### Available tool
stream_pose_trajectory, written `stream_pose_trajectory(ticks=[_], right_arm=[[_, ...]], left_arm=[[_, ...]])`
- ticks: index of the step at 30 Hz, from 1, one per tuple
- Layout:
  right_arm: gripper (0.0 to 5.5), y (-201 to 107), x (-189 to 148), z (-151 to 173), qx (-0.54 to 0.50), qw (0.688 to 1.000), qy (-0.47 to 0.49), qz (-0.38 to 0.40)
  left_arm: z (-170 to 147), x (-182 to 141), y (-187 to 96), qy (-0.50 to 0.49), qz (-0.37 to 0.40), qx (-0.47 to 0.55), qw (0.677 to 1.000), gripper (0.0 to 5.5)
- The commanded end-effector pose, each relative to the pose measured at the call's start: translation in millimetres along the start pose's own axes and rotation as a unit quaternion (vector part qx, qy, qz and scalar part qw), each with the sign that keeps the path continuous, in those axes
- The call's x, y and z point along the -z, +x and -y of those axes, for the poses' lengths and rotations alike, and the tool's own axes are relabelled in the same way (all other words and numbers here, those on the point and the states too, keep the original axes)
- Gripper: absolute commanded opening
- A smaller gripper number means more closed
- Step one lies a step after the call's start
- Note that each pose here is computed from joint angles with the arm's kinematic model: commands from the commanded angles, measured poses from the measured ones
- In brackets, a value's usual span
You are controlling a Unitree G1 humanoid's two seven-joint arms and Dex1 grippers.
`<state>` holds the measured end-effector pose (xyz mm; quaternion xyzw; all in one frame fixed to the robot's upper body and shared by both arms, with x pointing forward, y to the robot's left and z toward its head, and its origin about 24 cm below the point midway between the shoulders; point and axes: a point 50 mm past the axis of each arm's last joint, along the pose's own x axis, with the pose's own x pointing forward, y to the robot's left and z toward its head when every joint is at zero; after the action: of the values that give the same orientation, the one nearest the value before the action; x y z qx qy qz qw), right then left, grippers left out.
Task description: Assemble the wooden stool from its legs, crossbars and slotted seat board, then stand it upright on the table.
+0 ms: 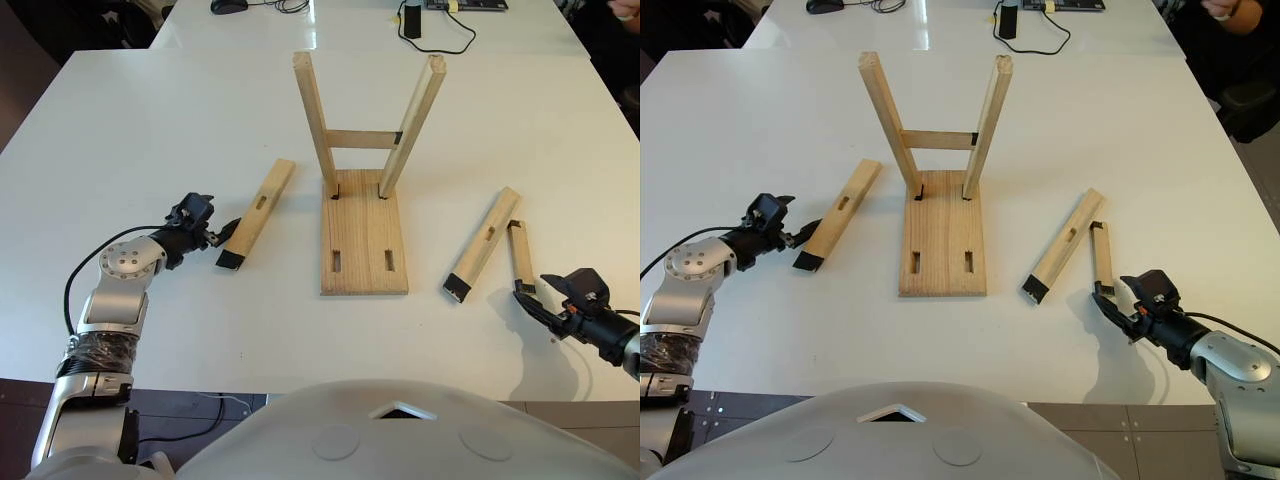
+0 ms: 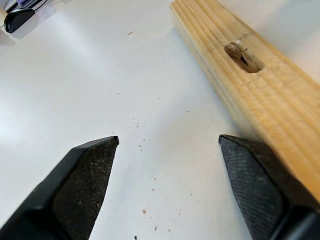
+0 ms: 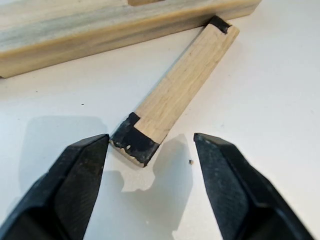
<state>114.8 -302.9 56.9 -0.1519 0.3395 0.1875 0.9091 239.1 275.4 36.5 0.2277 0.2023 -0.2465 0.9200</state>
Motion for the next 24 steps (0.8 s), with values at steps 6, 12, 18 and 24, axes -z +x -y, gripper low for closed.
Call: stream_pose_trajectory(ticks=[6, 12, 18, 24], right_arm=[[3.14, 5.3, 0.0, -3.3, 0.006, 0.999, 0.042, 0.021], [3.14, 15.8, 4.9, -10.6, 0.033, 0.994, 0.100, 0.023], [3.14, 28.2, 19.4, -23.4, 0.046, 0.988, 0.148, 0.003], [2.35, 27.2, 33.1, -21.3, 0.060, 0.987, 0.148, -0.028]], left_arm=[[12.9, 16.5, 0.3, -0.017, -0.045, 0.021, 0.999, 3.73], [12.3, 14.8, 1.6, -0.014, -0.044, 0.022, 0.999, 3.73], [11.0, 14.0, 2.3, -0.012, -0.045, 0.022, 0.999, 3.73], [13.7, 15.2, 0.9, -0.011, -0.048, 0.027, 0.998, 3.69]])
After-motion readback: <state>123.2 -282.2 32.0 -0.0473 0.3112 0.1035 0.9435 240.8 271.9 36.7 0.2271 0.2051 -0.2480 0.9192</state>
